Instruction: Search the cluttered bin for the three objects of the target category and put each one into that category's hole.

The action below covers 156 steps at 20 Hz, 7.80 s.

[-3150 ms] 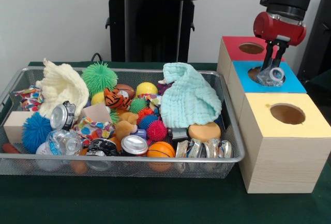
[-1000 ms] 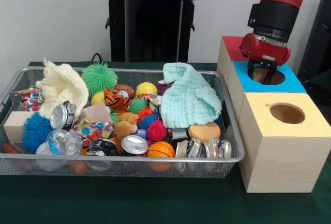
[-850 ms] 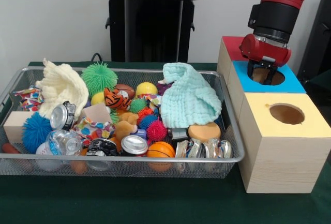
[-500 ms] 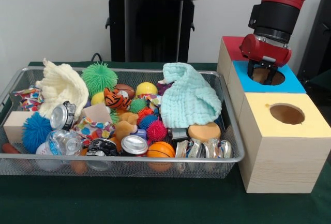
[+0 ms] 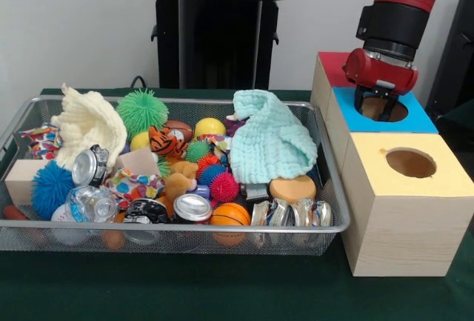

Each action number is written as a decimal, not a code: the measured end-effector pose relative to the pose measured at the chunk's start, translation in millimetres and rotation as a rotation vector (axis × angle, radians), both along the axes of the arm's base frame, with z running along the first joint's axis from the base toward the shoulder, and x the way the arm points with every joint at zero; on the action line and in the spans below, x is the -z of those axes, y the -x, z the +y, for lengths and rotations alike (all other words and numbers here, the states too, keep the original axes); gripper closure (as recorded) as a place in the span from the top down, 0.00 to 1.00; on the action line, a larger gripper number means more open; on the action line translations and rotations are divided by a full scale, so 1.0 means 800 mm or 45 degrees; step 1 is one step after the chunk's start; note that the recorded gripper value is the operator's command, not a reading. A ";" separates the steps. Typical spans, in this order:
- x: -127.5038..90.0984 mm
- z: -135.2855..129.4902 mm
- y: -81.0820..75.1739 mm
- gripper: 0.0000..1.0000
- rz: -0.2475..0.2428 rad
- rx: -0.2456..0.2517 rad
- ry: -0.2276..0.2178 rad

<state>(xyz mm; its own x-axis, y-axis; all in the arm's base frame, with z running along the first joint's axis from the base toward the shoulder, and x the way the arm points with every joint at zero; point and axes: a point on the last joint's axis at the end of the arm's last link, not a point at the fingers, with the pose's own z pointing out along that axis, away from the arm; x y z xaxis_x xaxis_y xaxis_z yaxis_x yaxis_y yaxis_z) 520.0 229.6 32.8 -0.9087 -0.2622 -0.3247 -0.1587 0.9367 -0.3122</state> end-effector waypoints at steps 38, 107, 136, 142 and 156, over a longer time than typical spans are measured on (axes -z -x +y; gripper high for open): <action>-0.143 -0.153 0.001 1.00 0.199 0.240 -0.085; -0.141 -0.257 -0.025 1.00 0.197 0.241 -0.077; -0.052 -0.380 -0.104 1.00 0.142 0.047 0.029; -0.063 -0.389 -0.136 1.00 0.077 0.051 0.008; -0.078 -0.488 -0.195 1.00 -0.053 0.104 -0.024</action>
